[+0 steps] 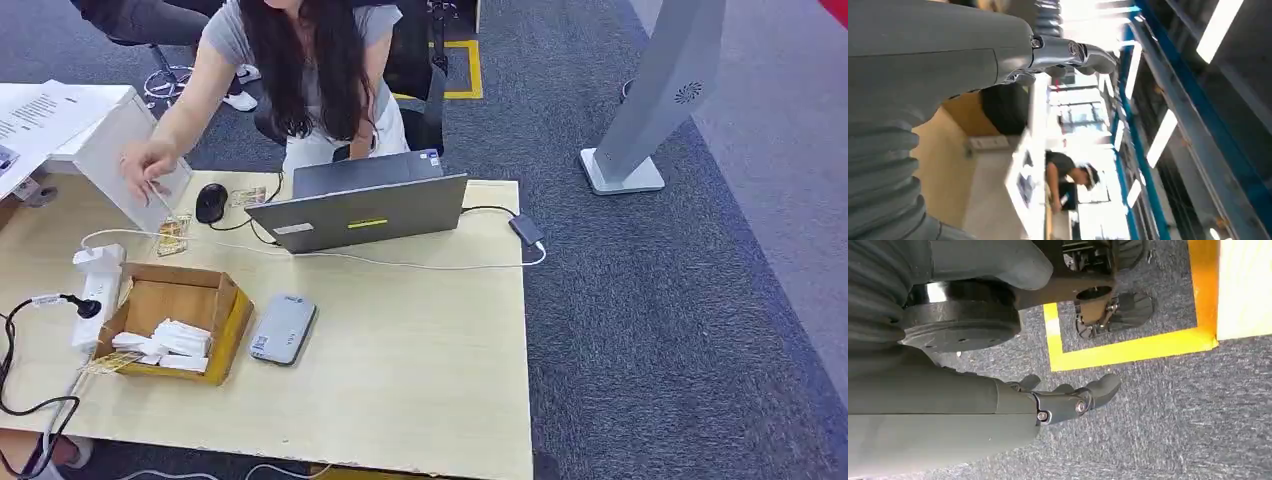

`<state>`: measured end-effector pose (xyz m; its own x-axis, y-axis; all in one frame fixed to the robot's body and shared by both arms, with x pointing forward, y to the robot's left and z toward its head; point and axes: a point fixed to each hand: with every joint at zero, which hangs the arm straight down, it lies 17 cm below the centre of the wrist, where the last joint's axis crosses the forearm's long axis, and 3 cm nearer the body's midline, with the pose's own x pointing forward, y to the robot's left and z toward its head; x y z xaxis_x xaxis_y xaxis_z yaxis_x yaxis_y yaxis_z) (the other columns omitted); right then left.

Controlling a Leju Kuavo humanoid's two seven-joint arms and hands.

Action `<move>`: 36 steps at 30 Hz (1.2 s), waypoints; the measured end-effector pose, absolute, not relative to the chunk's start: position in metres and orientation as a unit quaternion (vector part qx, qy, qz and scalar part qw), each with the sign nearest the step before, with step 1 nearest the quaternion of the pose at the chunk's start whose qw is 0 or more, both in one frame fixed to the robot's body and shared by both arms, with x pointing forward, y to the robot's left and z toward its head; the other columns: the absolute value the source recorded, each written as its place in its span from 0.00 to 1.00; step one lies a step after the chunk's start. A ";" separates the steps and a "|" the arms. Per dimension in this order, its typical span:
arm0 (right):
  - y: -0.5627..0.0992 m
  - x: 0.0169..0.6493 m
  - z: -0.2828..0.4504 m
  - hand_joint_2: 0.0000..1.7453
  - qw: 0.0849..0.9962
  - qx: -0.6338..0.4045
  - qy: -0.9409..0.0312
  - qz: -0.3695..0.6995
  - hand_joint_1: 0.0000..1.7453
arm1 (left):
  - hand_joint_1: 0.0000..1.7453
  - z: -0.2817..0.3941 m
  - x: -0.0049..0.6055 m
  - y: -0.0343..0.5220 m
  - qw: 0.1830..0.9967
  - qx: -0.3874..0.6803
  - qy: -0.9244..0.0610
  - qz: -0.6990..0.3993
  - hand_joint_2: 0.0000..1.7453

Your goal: Pass the card to the sensor for recognition and then transmit it.

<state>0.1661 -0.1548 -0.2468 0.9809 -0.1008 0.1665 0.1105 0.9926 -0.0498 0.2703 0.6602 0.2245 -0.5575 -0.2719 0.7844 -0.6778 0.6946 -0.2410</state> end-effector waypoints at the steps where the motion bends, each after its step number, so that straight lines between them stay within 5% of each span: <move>1: -0.155 0.166 -0.247 1.00 0.995 -0.030 -0.083 -0.054 0.00 | 0.00 0.207 0.259 0.678 0.384 0.288 -0.825 0.298 0.00; 6: -0.159 0.166 -0.247 1.00 0.994 -0.039 -0.087 -0.060 0.00 | 0.00 0.098 0.205 0.738 0.423 0.246 -0.733 0.472 0.00; 12: -0.160 0.166 -0.248 1.00 0.993 -0.040 -0.091 -0.062 0.00 | 0.00 0.005 0.164 0.730 0.459 0.236 -0.647 0.561 0.00; 36: -0.156 0.167 -0.247 1.00 0.994 -0.033 -0.094 -0.050 0.00 | 0.00 -0.096 0.126 0.687 0.532 0.254 -0.503 0.632 0.00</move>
